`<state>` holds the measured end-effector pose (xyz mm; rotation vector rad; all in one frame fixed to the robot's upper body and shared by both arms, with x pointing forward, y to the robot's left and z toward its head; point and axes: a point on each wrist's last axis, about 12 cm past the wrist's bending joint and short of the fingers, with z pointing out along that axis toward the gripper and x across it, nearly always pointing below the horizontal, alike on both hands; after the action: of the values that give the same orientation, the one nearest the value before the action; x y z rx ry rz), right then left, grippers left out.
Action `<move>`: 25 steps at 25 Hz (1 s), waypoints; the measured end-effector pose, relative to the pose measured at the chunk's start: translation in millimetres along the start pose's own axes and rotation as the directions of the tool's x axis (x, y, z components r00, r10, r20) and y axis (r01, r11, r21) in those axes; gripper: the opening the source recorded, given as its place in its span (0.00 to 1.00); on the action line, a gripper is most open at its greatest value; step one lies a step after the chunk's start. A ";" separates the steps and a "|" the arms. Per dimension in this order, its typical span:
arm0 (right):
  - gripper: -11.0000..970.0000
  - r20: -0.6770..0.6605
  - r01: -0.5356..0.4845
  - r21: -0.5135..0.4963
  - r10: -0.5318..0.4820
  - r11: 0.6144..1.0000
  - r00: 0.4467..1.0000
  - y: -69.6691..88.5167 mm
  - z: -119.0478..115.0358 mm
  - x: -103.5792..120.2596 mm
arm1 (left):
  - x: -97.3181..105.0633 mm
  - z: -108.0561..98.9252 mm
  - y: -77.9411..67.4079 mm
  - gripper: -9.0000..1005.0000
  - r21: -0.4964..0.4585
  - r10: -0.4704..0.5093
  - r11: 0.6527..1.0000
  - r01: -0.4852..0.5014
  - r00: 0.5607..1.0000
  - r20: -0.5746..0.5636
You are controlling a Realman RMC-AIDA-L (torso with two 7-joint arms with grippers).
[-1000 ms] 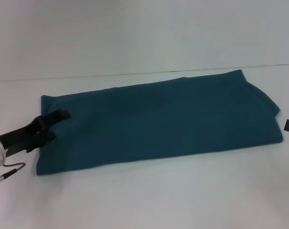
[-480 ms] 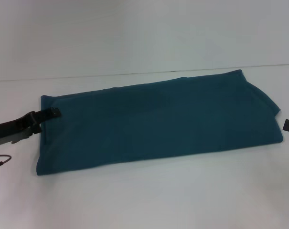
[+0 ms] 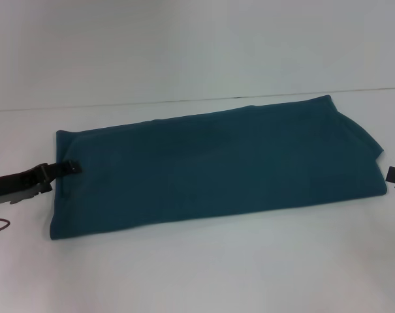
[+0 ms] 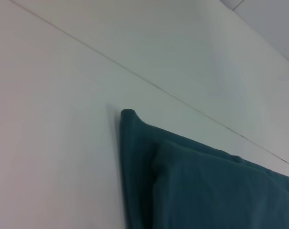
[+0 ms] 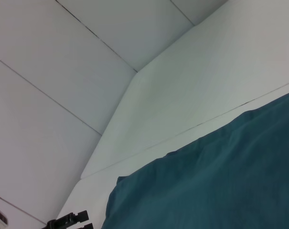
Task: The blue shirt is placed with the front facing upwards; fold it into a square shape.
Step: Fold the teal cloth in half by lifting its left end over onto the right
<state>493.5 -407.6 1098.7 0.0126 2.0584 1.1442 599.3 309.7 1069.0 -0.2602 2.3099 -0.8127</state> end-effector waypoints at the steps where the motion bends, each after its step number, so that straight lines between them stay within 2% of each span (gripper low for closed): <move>1: 0.91 0.000 0.000 0.000 0.000 1.000 1.000 0.0 0.0 0.1 | -0.1 -0.1 0.7 0.94 -0.004 0.000 1.000 0.000 1.000 0.003; 25: 0.91 -0.009 0.002 -0.015 -0.002 1.000 1.000 2.2 5.1 0.4 | 6.7 6.6 2.7 0.94 -0.030 -0.021 0.999 0.021 1.000 -0.003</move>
<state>495.6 -402.5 1098.5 -0.0018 2.0572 1.1609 598.6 306.1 1059.9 -0.2967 2.3275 -0.7902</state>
